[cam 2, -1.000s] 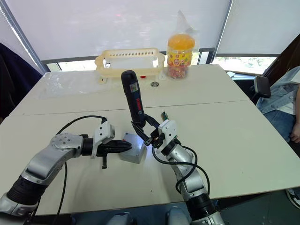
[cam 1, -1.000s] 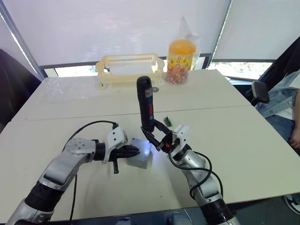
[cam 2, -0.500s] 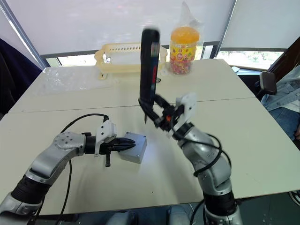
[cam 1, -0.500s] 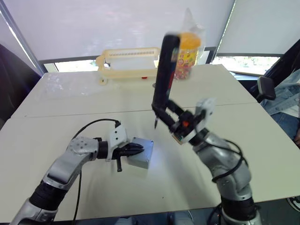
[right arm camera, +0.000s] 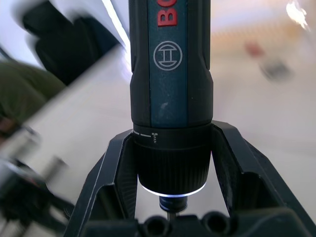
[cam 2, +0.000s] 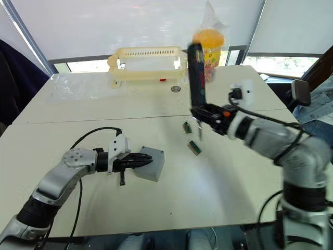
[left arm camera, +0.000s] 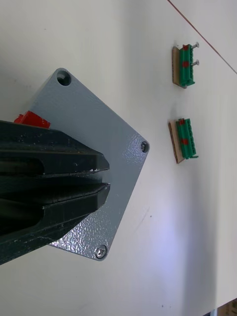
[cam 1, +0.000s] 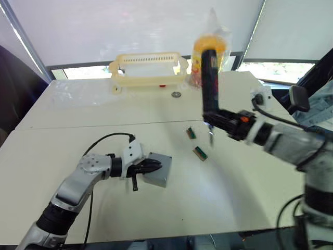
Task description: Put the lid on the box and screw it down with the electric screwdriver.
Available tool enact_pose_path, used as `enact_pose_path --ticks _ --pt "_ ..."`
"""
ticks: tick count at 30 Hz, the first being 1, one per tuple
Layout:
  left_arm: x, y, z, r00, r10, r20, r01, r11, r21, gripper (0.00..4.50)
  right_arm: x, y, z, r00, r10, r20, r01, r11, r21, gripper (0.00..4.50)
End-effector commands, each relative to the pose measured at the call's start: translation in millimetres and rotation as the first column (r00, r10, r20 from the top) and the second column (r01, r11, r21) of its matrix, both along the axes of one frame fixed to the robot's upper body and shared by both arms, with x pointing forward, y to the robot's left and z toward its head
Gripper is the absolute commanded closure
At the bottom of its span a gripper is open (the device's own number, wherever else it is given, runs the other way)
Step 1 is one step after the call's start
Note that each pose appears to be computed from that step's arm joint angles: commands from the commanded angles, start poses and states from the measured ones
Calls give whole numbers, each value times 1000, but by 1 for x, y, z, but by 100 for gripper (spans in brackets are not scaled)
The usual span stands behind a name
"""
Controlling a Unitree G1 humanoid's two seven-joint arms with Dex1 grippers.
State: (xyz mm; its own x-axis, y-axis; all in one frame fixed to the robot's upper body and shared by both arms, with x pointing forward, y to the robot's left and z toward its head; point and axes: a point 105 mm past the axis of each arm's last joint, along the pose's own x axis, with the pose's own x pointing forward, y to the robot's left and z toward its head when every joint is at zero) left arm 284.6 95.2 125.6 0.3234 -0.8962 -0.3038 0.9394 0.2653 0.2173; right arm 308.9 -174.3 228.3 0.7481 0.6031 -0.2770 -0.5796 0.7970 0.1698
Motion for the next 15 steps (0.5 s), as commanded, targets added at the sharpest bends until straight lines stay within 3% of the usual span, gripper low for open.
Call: enact_pose_path --ticks 1,4,11,15 --pt "-7 6 -11 999 9 -49 -7 999 43 414 -11 -31 3 983 -39 -181 25 996 -83 277" --pt "-10 7 -6 1000 7 -31 -5 999 40 414 -18 -69 -16 924 -204 -324 116 956 -269 277" --pt "-12 -5 1 1000 -8 1 8 1000 14 414 -24 -97 -45 804 -268 -531 165 958 -235 277" --pt "-16 -9 18 999 -43 0 43 999 -30 414 -25 -96 -60 765 -266 -587 152 960 -237 277"
